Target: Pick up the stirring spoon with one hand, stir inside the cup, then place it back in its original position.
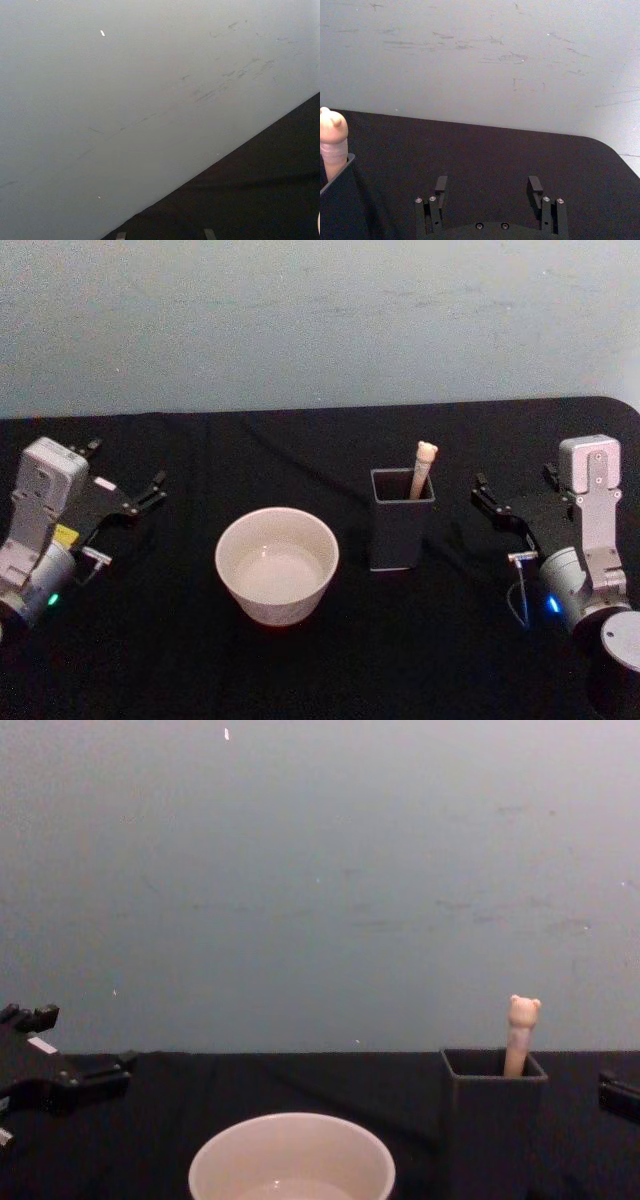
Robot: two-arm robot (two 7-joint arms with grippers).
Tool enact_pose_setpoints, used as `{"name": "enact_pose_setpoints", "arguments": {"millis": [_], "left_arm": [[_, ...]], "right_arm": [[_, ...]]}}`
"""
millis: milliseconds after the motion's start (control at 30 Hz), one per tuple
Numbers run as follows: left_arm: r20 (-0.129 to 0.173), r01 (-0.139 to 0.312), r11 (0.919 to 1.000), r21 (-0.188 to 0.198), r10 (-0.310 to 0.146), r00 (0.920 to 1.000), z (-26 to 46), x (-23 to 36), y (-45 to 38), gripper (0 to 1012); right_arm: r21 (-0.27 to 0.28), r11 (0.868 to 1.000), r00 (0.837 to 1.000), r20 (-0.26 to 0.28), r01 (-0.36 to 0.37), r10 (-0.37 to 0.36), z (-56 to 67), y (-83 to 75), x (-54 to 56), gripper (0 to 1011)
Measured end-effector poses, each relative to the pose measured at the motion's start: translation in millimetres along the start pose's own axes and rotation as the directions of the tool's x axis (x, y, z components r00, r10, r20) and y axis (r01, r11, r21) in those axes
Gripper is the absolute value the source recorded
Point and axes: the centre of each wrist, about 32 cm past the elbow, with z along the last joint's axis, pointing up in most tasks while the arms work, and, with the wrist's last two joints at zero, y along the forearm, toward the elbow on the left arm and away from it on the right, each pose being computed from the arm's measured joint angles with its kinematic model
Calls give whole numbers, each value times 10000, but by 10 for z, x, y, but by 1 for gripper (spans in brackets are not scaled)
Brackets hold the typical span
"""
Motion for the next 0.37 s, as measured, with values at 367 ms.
{"name": "enact_pose_setpoints", "arguments": {"millis": [367], "left_arm": [[0,0,10000,0,0,10000,0,0,0,1002]], "right_arm": [[0,10000,10000,0,0,0,0,0,0,1000]]}}
